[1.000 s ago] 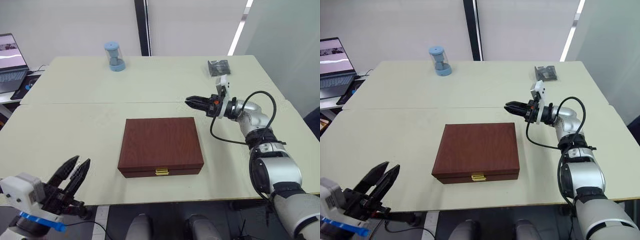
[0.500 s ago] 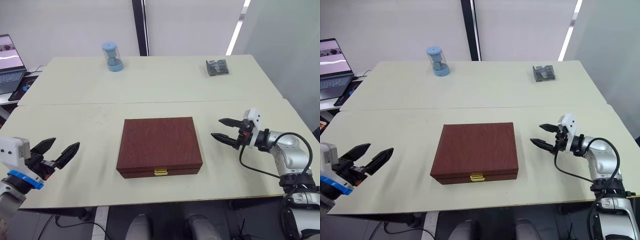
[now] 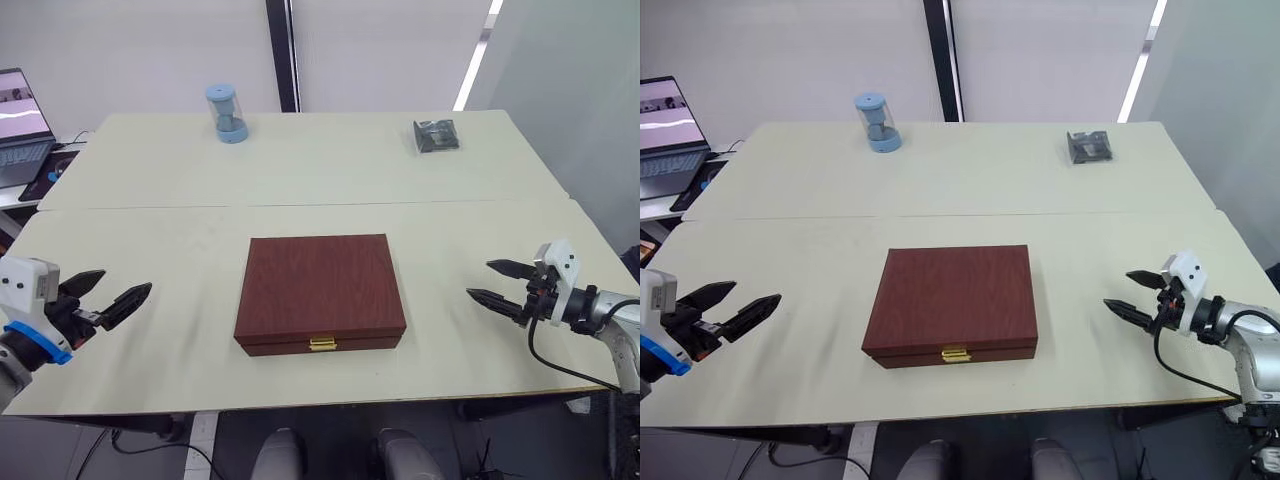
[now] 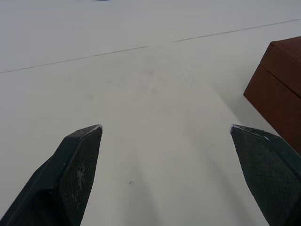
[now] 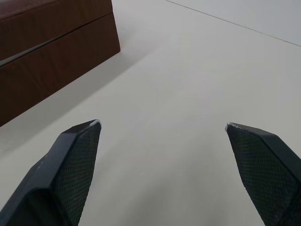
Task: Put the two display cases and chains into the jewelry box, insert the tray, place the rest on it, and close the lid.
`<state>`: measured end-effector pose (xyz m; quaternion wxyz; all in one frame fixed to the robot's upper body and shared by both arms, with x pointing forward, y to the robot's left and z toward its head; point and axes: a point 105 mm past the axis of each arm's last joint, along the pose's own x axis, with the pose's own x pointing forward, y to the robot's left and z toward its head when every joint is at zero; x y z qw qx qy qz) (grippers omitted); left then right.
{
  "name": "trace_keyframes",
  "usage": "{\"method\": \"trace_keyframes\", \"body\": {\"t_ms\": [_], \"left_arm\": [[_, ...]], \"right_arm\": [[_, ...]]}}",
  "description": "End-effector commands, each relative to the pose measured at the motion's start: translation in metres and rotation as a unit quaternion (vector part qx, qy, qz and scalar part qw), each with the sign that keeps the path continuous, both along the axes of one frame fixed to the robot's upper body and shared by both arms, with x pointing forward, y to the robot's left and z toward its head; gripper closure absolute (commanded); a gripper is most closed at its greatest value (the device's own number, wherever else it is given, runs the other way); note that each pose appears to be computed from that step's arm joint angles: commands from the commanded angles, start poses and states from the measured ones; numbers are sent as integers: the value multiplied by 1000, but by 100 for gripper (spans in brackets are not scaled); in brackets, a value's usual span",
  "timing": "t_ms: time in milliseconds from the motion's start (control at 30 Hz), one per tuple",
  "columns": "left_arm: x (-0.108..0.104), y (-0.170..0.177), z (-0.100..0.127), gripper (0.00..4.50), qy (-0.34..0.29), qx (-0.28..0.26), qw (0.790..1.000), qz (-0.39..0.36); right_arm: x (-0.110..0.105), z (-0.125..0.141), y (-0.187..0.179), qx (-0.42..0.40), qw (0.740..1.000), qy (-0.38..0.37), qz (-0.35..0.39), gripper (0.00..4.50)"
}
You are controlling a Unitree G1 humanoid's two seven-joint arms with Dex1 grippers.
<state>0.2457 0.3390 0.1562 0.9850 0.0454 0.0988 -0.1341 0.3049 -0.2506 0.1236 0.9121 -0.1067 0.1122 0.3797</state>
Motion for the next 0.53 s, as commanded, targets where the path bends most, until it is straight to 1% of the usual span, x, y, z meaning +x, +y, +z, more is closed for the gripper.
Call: {"method": "trace_keyframes", "body": {"t_ms": [33,267,533], "left_arm": [[-3,2,9,0,-9,12,1000,4],[-1,3,10,0,-5,12,1000,6],[2,5,10,0,0,11,1000,5]], "right_arm": [[-1,16,-15,-12,999,-32,-18,2],[-1,19,-35,-38,998,-36,-40,2],[-3,19,-36,-38,998,-36,-41,2]]}}
